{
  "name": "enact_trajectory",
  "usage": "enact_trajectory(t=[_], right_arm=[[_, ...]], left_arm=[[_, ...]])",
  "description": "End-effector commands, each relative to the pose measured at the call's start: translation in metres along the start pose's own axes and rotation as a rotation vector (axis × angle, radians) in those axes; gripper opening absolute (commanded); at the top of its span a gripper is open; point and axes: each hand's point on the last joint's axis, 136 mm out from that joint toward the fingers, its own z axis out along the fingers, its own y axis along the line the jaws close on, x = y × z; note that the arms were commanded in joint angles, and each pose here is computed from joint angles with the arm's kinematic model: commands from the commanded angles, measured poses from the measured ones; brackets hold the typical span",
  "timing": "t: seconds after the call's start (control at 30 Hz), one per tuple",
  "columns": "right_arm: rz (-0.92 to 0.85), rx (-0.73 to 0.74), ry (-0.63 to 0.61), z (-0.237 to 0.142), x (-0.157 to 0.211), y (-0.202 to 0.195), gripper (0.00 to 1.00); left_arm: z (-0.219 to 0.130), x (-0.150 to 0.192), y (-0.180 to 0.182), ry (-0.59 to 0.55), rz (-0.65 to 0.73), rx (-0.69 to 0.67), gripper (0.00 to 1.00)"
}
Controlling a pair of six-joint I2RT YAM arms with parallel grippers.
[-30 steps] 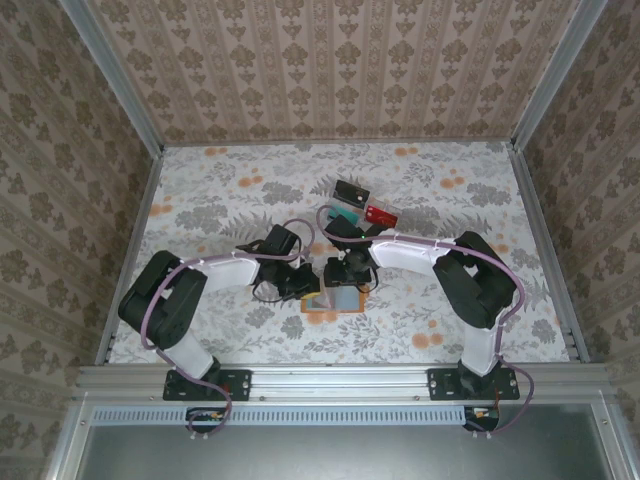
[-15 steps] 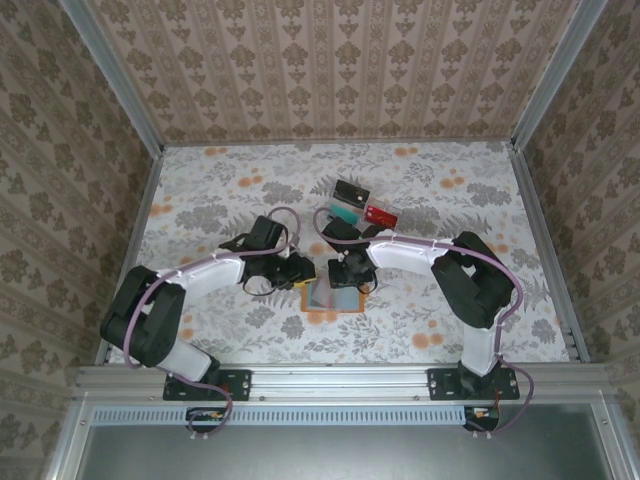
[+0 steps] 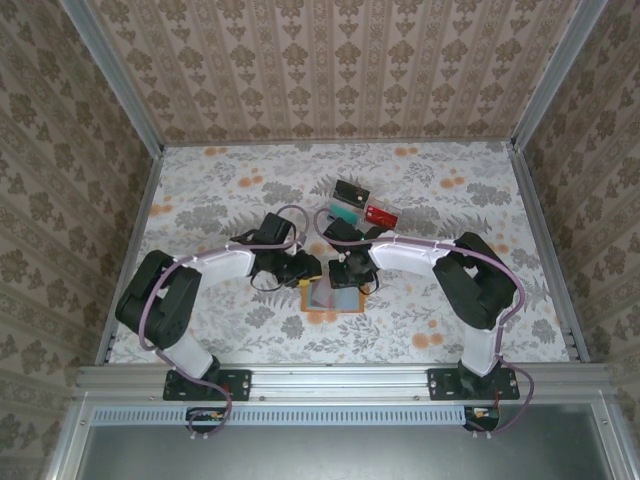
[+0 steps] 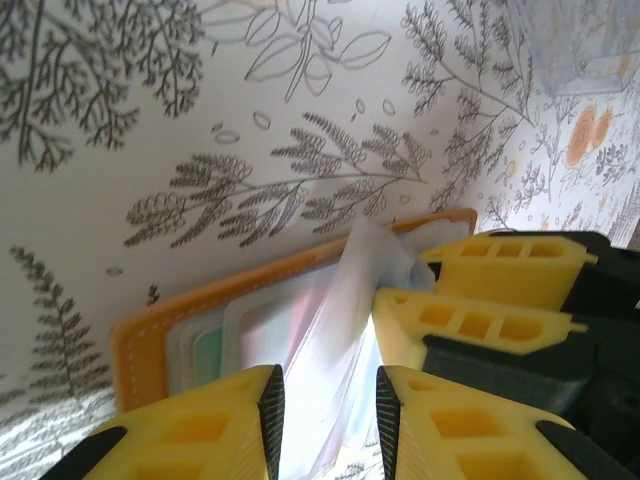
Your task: Take the credit cards out of the card holder
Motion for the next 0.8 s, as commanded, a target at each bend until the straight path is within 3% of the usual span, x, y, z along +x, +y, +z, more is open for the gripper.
enact_trajectory(t=[0.0,0.33,0.77], right_arm=[[-0.003,0.047,0.08,0.02,0.024,-0.02,0.29],[-0.019,-0.099,0.017,0.011,0.014,-0.004,0.34],[0.028,-0.264,-0.061,-0.011,-0.01,0.006,0.37]], left_arm=[[0.004,-0.002,-0.005,0.008,0.037,0.0,0.33],[0.018,0.006,0.018,0.053,0.006,-0.057,0.33],[0.02,0.014,0.013,0.106,0.037,-0.013,0.33]])
